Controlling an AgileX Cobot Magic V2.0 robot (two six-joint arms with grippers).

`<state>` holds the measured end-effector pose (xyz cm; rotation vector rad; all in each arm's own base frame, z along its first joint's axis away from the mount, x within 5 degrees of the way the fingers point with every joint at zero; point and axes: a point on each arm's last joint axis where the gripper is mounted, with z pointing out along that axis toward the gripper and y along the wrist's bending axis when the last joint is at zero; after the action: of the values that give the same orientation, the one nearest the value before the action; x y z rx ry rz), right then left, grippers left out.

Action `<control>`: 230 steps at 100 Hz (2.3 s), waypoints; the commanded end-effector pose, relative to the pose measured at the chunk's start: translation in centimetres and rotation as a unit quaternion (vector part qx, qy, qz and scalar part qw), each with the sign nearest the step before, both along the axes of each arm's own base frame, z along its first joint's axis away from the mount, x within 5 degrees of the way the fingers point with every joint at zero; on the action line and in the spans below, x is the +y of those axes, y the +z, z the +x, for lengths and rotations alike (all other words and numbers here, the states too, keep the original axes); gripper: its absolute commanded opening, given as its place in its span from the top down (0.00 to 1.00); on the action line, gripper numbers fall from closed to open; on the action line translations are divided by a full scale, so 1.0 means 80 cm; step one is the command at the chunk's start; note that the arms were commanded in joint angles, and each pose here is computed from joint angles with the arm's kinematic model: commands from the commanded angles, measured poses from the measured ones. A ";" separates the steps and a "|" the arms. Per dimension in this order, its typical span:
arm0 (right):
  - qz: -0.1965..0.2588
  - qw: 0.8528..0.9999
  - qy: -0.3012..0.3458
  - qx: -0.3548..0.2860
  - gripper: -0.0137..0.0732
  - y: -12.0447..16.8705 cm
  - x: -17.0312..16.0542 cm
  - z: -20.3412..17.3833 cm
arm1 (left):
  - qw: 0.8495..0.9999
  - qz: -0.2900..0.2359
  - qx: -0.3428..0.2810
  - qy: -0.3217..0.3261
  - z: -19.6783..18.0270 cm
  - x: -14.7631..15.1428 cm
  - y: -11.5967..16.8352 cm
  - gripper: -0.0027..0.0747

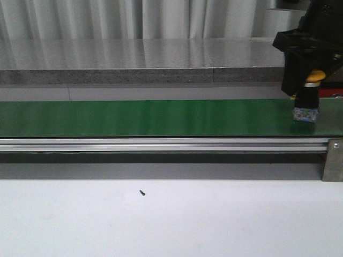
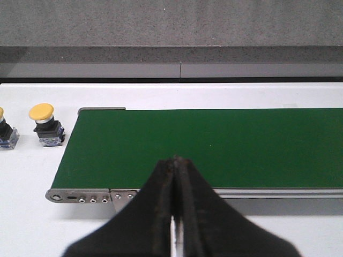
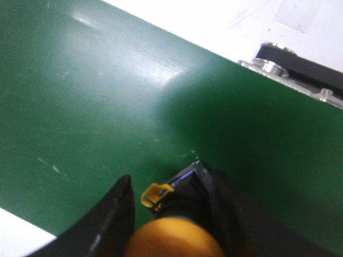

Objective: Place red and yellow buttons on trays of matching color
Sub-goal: 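Grasp the yellow button at the belt end with the right gripper, then lower the yellow button into the yellow tray and open the right gripper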

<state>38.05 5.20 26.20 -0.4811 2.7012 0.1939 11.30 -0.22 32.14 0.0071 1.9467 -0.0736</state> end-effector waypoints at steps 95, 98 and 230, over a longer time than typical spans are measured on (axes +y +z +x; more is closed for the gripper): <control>0.035 0.985 -0.169 -0.011 0.75 0.094 -0.133 -0.142 | 0.999 -0.007 -0.040 0.005 0.003 0.000 0.017 0.99; 0.039 0.984 -0.176 -0.005 0.75 0.086 -0.135 -0.146 | 0.999 -0.007 -0.040 0.005 0.003 0.000 0.017 0.99; 0.046 0.955 -0.290 0.053 0.66 -0.069 -0.178 -0.155 | 0.999 -0.005 -0.039 -0.007 0.003 -0.003 0.016 0.99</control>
<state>25.39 -8.78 19.31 0.3598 2.8483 0.1958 11.27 -0.50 32.10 0.0314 1.9518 -0.0907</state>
